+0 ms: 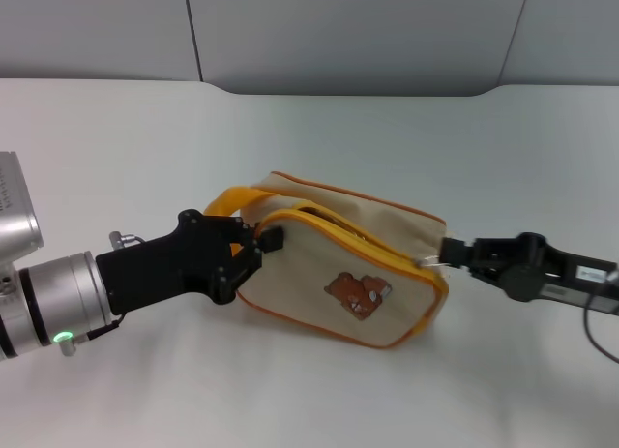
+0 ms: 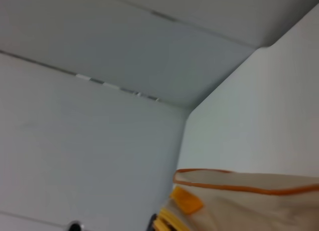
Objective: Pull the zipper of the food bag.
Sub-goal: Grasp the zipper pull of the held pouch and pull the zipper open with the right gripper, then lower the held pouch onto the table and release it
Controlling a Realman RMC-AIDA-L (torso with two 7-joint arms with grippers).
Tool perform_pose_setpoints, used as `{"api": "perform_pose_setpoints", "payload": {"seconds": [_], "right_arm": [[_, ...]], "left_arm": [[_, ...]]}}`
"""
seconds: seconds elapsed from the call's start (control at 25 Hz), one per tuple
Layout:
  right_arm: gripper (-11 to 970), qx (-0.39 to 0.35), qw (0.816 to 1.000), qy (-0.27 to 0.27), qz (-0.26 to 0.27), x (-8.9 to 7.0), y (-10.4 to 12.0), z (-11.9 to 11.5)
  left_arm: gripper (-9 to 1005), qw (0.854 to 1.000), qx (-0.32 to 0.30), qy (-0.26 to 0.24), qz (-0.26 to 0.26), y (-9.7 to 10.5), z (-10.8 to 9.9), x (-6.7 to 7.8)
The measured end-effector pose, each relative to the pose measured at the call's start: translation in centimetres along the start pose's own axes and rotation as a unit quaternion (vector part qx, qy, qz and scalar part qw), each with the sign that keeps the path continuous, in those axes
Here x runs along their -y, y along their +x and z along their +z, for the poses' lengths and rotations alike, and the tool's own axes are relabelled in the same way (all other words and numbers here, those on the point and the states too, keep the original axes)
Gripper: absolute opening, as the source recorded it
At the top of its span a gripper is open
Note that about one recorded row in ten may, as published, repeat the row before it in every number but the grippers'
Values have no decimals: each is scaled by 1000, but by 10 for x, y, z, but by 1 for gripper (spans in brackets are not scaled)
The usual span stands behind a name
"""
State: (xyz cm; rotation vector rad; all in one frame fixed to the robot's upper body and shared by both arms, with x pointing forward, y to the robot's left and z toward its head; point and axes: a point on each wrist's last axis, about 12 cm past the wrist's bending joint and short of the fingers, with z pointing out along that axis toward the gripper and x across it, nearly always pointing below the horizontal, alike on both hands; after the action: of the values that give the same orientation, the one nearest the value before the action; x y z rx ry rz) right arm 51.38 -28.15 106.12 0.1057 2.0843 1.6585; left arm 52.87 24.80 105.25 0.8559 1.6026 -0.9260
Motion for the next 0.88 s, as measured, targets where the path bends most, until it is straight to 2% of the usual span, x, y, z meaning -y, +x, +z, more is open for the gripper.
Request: {"api": "perform_pose_setpoints", "payload": {"seconds": [0.16,0.44,0.68,0.88], "right_arm": [[60,13,1000,17,-3,5,-1,-14],[98,13,1000,19,-19,3,-6,-15],[131,37,996,0,-87,-5,-19,-11],[158,31,984,-11,-175,-14,-31,-4]], "left_arm": [[83,1000,-6,-19,0,1,-1,-5],[94,999,-13,-32,0,3,-1,-8],[103,999,-11,-33,-9,7,1,-4],[110,999,-1,-42,-23,9,-2,-4]]}}
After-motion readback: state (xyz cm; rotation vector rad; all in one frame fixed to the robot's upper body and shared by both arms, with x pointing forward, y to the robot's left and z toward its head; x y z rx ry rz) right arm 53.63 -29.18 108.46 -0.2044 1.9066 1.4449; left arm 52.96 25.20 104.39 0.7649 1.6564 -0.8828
